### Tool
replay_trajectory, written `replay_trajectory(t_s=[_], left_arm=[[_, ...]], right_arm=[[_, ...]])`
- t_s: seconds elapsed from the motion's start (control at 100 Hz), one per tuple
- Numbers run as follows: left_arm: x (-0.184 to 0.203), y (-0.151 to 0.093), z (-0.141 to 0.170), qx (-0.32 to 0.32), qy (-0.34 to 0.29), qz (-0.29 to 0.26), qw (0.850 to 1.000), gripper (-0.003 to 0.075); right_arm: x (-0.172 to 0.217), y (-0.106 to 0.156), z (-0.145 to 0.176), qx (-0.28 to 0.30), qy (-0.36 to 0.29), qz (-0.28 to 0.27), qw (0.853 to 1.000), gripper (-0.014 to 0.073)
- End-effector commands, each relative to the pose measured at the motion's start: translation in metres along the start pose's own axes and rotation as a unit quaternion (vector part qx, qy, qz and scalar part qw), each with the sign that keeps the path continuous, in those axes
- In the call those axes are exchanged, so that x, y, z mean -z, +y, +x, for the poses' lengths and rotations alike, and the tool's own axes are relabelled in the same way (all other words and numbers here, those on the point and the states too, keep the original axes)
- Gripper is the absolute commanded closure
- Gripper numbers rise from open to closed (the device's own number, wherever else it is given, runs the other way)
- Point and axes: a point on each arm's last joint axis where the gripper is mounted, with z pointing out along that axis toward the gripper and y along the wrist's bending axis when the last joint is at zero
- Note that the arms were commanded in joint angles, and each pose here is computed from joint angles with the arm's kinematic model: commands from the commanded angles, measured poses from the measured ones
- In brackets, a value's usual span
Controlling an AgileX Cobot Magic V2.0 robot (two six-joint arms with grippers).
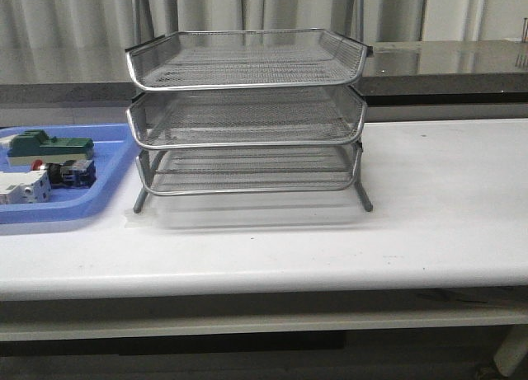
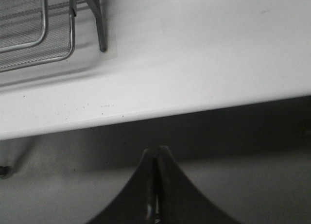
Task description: Place button on rack with both arms
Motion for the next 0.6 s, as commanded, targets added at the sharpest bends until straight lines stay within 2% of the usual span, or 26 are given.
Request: replay_trajectory(t_s=[0.0, 0.21, 0.28, 0.39, 0.55, 0.59], left_arm=[[0.0026, -0.0014, 0.0058, 0.008, -0.035, 0.009, 0.999, 0.0716], [0.0026, -0.0014, 0.0058, 0.008, -0.035, 0.009, 0.999, 0.0716], [0.0026, -0.0014, 0.0058, 0.008, -0.035, 0.009, 0.999, 0.0716], [0.0026, -0.0014, 0.0058, 0.008, -0.035, 0.009, 0.999, 0.0716], [0.0026, -0.0014, 0.0058, 0.008, -0.035, 0.009, 0.999, 0.0716], [0.0026, -0.0014, 0.0058, 0.008, -0.035, 0.009, 0.999, 0.0716]], right_arm=[[-0.0006, 0.0038, -0.0147, -0.015, -0.032, -0.015, 0.999, 0.0664], [-0.0079, 0.0064, -0.0207, -0.035, -0.047, -0.031, 0.998, 0.0656], [-0.0078, 0.0072, -0.0209, -0.041, -0.048, -0.036, 0.997, 0.0622], [-0.0079, 0.0077, -0.0201, -0.044, -0.043, -0.038, 0.997, 0.0500], [-0.0077, 0.0090, -0.0211, -0.053, -0.048, -0.046, 0.996, 0.0227], [-0.0076, 0.0097, -0.0216, -0.058, -0.051, -0.050, 0.996, 0.0185]])
